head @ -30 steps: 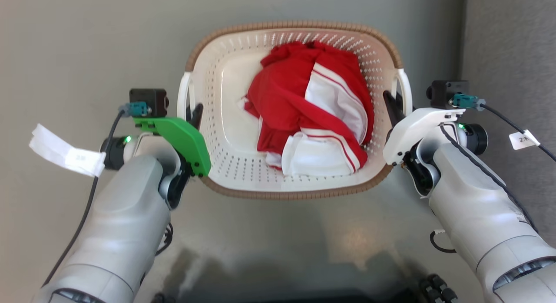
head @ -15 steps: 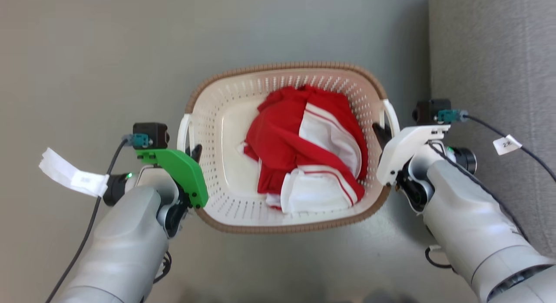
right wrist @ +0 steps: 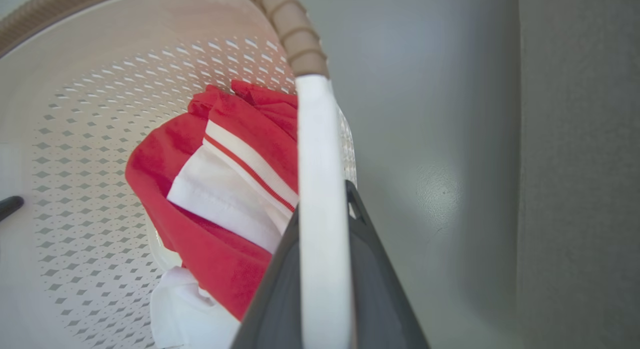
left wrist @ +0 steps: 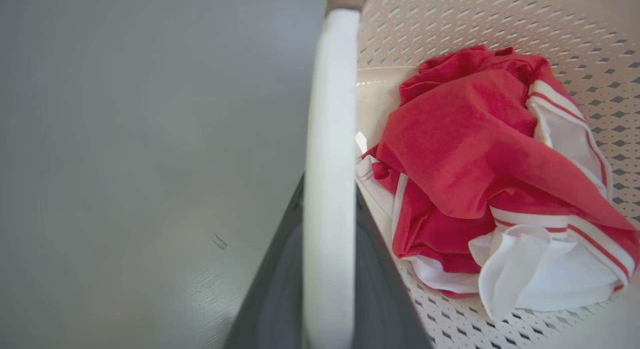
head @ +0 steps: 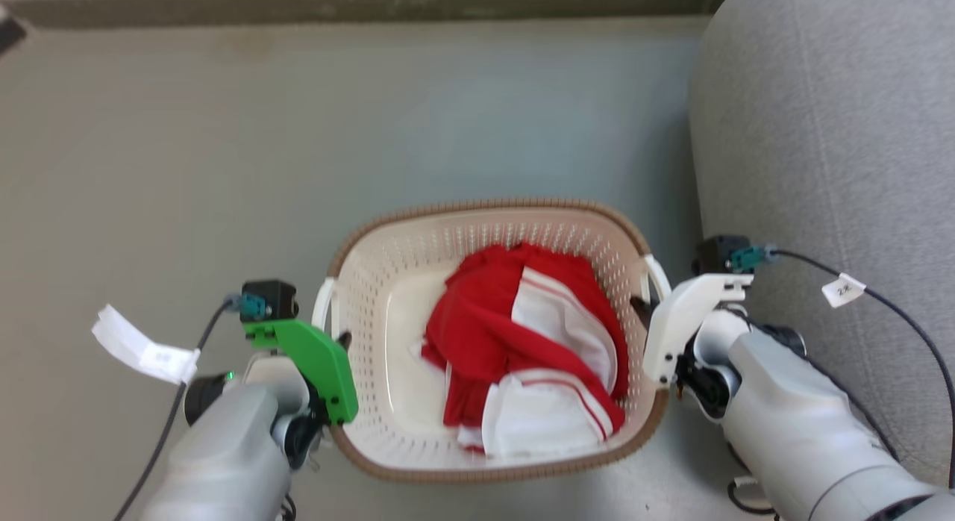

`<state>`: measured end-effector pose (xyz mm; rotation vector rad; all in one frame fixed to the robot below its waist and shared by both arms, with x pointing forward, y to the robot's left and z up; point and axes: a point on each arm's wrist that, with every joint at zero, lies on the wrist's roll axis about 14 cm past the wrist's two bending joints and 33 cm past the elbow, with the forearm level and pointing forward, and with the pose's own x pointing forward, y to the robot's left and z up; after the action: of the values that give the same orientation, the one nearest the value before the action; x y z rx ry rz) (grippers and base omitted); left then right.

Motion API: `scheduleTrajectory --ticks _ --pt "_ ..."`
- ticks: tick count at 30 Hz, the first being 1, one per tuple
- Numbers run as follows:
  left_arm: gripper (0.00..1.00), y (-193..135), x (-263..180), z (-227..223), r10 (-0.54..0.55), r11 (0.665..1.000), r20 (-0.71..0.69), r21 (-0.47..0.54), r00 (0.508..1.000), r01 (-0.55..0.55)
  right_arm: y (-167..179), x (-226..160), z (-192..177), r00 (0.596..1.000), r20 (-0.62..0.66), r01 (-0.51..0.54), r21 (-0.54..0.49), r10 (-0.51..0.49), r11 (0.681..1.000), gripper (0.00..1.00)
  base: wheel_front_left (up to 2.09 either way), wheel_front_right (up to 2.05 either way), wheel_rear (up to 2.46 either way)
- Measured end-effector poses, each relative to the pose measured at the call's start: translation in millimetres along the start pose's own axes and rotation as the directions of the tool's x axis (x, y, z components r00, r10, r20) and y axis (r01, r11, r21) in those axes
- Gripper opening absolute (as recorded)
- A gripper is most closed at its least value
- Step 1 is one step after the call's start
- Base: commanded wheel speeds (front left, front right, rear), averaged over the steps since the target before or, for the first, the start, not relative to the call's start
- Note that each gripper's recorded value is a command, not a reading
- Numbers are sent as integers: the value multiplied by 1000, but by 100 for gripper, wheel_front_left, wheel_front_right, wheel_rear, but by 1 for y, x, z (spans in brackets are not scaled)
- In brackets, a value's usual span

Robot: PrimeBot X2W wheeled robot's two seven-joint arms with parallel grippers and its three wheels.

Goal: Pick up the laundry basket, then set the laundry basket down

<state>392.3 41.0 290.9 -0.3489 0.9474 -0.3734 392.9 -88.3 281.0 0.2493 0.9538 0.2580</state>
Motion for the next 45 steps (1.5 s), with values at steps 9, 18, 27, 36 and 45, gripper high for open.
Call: scheduleTrajectory --ticks 9,18,27,36,45 --pt "0 -13 -27 -21 -3 1000 -34 15 999 3 8 -33 -22 999 -44 -5 7 5 1000 0 0 0 0" --pt "0 -27 -50 -27 -14 998 -31 56 999 16 16 -59 -31 999 -41 -12 4 12 1000 0 0 0 0" --pt "0 -36 -59 -25 -26 997 -17 69 1000 27 18 -71 -29 999 -30 -13 -10 13 1000 0 0 0 0" --pt "0 -37 -60 -25 -28 998 -20 58 999 30 19 -73 -30 999 -32 -15 -15 14 1000 0 0 0 0" --pt "0 -37 -60 -26 -30 998 -22 57 999 31 19 -73 -30 999 -34 -16 -15 15 1000 0 0 0 0"
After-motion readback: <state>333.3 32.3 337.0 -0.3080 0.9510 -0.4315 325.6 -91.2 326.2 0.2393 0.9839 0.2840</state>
